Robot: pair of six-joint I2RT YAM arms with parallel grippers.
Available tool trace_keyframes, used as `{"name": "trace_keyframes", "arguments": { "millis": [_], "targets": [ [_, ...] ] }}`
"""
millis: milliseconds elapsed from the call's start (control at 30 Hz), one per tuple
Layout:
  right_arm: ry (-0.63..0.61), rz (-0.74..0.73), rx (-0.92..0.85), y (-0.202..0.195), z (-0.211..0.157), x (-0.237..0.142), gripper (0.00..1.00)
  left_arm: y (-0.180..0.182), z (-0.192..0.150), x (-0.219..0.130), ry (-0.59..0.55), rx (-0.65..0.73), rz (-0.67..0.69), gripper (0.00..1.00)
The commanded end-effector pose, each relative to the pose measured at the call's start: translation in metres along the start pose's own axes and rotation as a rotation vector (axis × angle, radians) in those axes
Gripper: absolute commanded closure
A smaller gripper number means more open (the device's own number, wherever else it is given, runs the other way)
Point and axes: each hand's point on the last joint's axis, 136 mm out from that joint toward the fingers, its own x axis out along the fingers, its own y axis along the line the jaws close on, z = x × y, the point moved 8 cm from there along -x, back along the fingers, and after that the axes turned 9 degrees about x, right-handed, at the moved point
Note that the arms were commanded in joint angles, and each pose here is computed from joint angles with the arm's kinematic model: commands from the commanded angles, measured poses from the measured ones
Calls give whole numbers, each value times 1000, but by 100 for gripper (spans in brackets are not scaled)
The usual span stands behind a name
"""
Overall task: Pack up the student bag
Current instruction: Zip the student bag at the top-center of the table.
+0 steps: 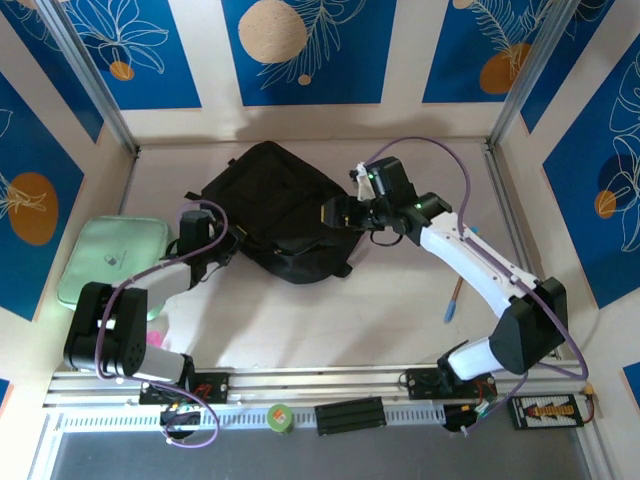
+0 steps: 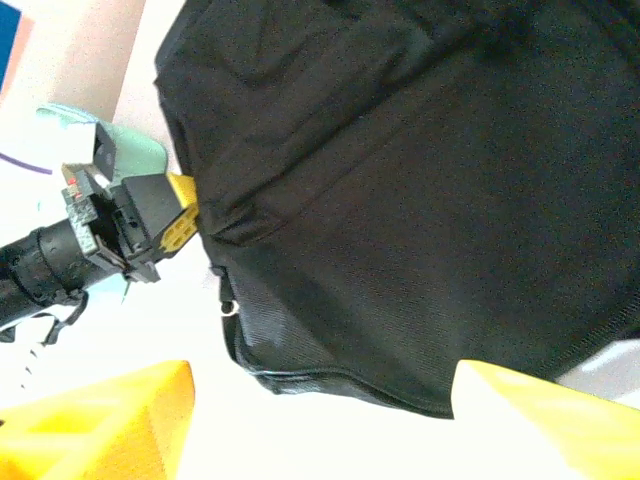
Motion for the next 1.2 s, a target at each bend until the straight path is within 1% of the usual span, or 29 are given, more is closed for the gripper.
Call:
{"name": "trace_keyframes", "arguments": {
  "millis": [0, 133, 300, 367, 500, 700, 933, 1033, 1167],
  "targets": [
    [40, -13, -159, 21, -5, 3, 32, -39, 17, -9, -54, 64, -162, 100],
    [88, -41, -320, 45, -16, 19, 35, -71, 14, -18, -51, 104, -243, 100],
    [142, -95, -440, 64, -27, 45, 48, -93, 6, -21, -21, 131, -276, 100],
    [155, -111, -460, 69, -28, 53, 54, -99, 3, -20, -8, 134, -288, 100],
    [178, -149, -464, 73, -30, 70, 62, -106, -1, -17, 11, 143, -306, 100],
    [209, -234, -467, 68, -35, 92, 66, -108, -4, -12, 29, 144, -311, 100],
    [235, -242, -476, 65, -44, 93, 75, -107, -4, -9, 34, 141, -310, 100],
    [219, -252, -483, 66, -46, 88, 75, -106, -4, -9, 30, 144, -298, 100],
    [210, -199, -488, 73, -48, 72, 75, -105, -4, -8, 32, 144, -286, 100]
  ]
}}
